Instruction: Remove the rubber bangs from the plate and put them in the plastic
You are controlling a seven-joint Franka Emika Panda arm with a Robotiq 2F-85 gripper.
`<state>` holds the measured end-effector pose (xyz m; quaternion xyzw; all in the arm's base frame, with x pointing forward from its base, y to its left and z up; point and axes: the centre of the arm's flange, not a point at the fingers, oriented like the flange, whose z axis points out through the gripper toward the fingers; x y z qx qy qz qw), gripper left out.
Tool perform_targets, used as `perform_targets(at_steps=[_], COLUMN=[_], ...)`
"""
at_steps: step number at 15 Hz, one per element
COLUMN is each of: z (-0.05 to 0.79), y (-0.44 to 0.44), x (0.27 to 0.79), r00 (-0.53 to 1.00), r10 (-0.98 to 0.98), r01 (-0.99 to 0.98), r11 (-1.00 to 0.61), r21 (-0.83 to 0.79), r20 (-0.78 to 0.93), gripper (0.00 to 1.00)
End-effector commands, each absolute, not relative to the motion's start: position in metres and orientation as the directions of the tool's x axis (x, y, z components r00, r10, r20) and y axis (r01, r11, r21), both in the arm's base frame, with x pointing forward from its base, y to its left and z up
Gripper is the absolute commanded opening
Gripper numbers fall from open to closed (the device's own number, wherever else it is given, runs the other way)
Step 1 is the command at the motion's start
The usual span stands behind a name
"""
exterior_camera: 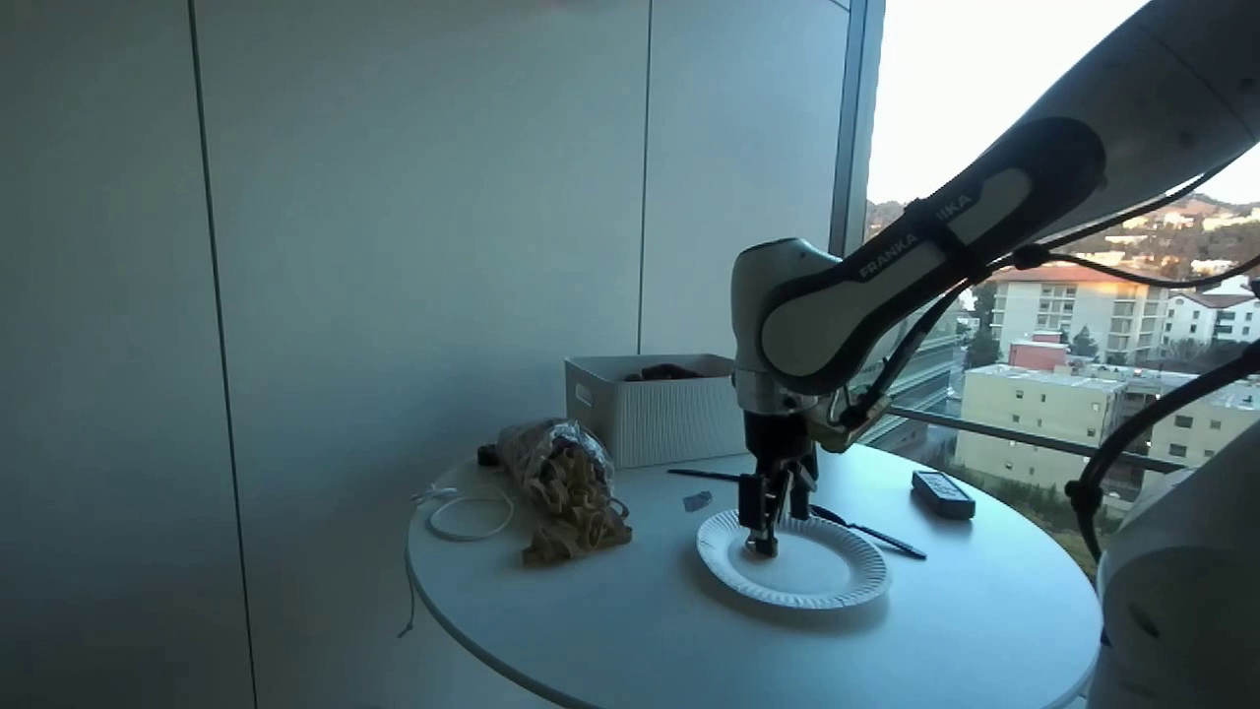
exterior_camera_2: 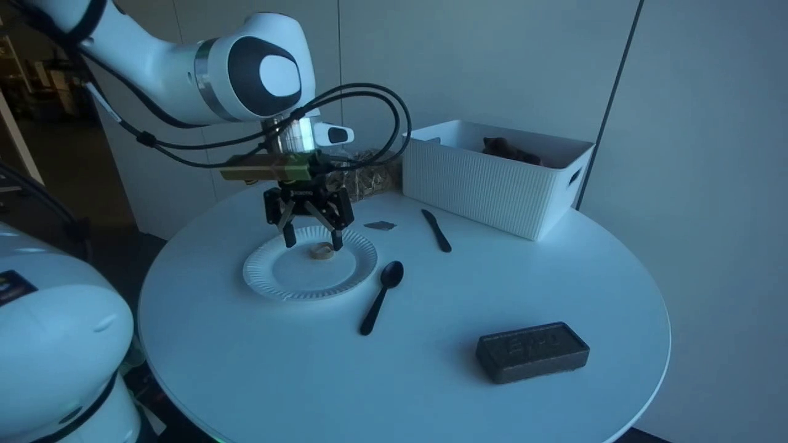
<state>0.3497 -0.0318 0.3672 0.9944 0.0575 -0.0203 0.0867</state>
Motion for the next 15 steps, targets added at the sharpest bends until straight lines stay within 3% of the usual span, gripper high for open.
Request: perform_targets(at_steps=[1,3,4,5,11,14,15], z=[0.328,0.323,0.322,0.32,0.319,0.323,0.325], y=[-0.034,-0.033,-0.032,-0.032,-0.032,-0.032,-0.031], x=[0.32,0.327,0.329,0.33,0.337,0.337,0.337], r00=[0.988,0.986,0.985,0.984,0.978,0.974,0.973], r10=[0.151,0.167,0.172,0.175,0.188,0.193,0.194], r01=[0.15,0.161,0.164,0.166,0.171,0.17,0.169], r11=[-0.976,-0.972,-0.972,-0.972,-0.971,-0.969,-0.968], r21=[0.16,0.168,0.168,0.165,0.167,0.18,0.187], r20=[-0.008,0.02,0.032,0.041,0.09,0.118,0.126], gripper=[1.0,1.0,0.75,0.74,0.27,0.08,0.07])
